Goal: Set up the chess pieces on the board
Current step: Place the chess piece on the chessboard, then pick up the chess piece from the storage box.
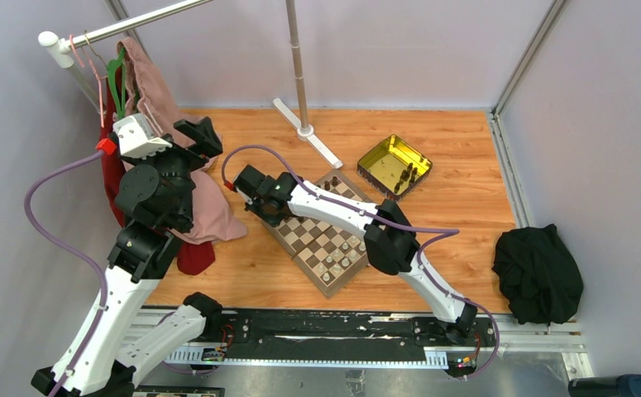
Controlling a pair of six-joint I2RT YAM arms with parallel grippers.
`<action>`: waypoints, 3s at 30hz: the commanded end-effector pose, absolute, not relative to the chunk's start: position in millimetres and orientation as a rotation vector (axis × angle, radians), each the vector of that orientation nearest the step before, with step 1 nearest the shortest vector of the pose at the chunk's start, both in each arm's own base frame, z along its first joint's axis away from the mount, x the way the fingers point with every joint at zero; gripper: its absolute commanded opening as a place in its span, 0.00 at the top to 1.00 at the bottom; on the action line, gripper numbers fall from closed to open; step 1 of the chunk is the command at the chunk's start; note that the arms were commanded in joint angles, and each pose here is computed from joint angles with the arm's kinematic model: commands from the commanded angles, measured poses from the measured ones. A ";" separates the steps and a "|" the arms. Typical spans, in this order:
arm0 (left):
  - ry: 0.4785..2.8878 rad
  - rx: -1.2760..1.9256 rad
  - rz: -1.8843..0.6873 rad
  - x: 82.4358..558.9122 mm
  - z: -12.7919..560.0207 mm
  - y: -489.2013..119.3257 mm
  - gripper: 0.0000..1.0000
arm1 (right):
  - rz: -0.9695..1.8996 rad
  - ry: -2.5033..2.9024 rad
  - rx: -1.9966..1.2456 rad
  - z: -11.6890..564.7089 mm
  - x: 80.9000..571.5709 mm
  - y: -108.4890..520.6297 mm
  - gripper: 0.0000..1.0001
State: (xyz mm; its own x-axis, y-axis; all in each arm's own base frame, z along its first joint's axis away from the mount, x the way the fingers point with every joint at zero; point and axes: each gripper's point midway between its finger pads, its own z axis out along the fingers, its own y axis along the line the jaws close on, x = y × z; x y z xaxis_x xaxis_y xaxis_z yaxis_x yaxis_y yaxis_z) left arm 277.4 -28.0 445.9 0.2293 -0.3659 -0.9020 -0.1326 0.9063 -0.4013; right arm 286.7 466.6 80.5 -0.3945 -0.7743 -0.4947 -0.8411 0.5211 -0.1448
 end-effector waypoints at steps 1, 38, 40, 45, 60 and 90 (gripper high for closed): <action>1.319 -0.433 -0.183 276.0 454.8 -30.0 0.00 | 0.153 2.275 -1.344 71.8 288.7 460.3 0.82; 1.323 -0.437 -0.159 276.1 459.9 -26.9 0.00 | 0.222 2.190 -1.282 113.9 303.7 475.1 0.65; 1.317 -0.435 -0.158 275.0 463.5 -26.1 0.00 | 0.233 2.183 -1.273 118.2 304.4 477.3 0.64; 1.310 -0.433 -0.159 273.3 470.4 -25.2 0.00 | 0.229 2.163 -1.252 128.5 307.3 477.3 0.64; 1.270 -0.445 -0.185 261.9 490.2 -20.0 0.00 | 0.191 2.143 -1.191 147.6 321.4 465.8 0.64; 1.297 -0.387 -0.196 271.3 497.9 -32.5 0.00 | 0.016 2.134 -0.856 202.9 397.5 377.3 0.64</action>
State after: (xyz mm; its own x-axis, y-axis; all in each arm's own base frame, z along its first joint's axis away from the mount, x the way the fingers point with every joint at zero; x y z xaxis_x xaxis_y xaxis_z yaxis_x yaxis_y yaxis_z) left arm 266.2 -23.4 494.5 0.2821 -0.3660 -0.8868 -0.1018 0.9077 -0.4070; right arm 377.1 409.4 160.0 -0.4403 -0.6336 -0.6361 -0.6793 0.6984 -0.2255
